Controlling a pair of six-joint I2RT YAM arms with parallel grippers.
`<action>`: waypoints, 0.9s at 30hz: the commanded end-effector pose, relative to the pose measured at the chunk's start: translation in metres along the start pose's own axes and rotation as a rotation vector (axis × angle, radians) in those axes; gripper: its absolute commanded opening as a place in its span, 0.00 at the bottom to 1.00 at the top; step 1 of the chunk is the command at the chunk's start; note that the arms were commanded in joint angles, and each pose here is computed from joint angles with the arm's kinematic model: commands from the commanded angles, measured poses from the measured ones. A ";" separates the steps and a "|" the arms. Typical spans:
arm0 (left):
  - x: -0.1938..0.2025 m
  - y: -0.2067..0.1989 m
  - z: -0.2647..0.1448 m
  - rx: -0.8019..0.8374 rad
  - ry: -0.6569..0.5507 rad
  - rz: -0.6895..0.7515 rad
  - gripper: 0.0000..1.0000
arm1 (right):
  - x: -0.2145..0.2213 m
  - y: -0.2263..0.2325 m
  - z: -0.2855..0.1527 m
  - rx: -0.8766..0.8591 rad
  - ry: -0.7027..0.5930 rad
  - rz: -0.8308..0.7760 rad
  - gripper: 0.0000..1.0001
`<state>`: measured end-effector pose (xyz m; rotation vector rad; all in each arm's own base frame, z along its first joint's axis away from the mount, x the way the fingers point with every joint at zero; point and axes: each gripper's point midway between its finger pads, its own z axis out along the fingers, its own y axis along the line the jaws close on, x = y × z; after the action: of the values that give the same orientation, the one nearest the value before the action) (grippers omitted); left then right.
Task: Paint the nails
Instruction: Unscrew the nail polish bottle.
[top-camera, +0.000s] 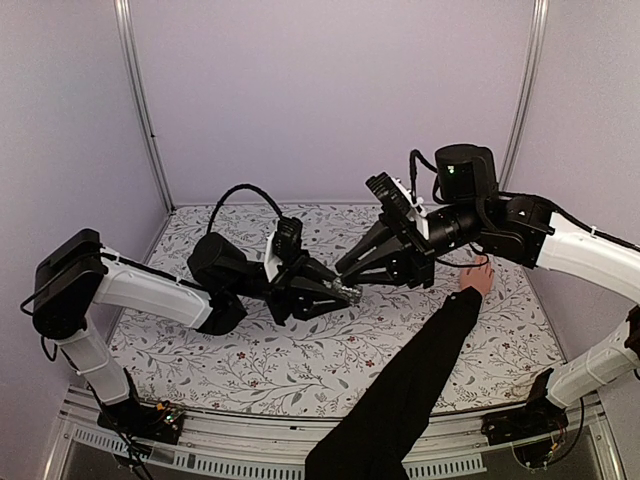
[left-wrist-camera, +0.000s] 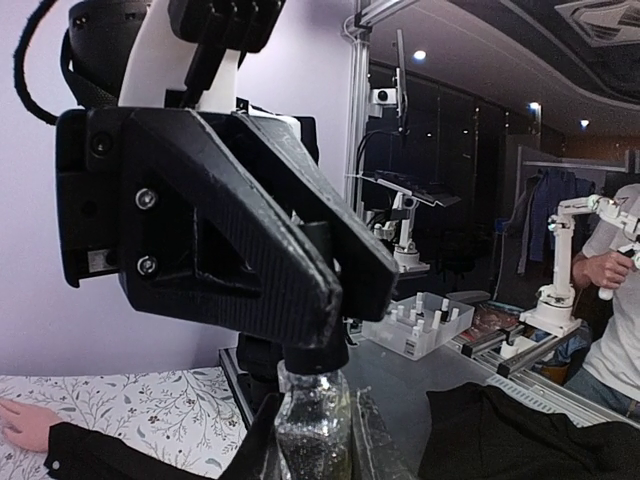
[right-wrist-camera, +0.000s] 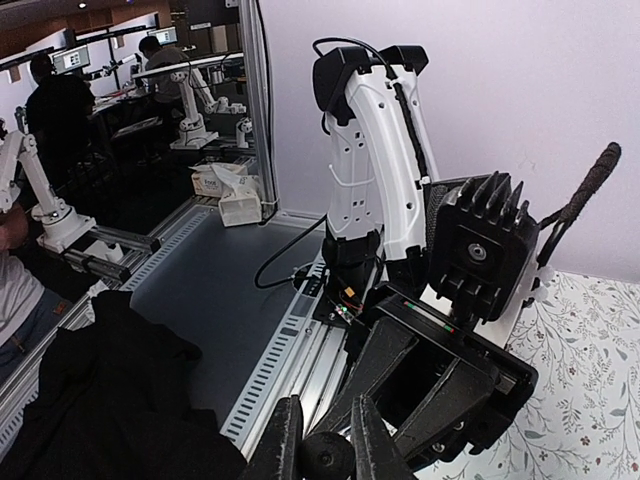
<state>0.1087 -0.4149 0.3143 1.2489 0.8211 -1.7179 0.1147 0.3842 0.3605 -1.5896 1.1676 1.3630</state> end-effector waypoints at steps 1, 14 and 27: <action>-0.017 -0.039 -0.001 0.174 -0.019 0.173 0.00 | -0.013 -0.005 -0.011 0.029 -0.015 -0.032 0.07; -0.023 0.017 -0.018 -0.188 -0.036 0.219 0.00 | -0.017 -0.023 -0.023 0.209 -0.022 -0.005 0.74; -0.026 0.093 -0.045 -0.795 0.020 0.334 0.00 | -0.021 -0.087 -0.056 0.637 -0.094 0.155 0.74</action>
<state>0.1874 -0.4074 0.3288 0.8938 0.9832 -1.1928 0.1758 0.3742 0.3796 -1.2323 1.3924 1.1094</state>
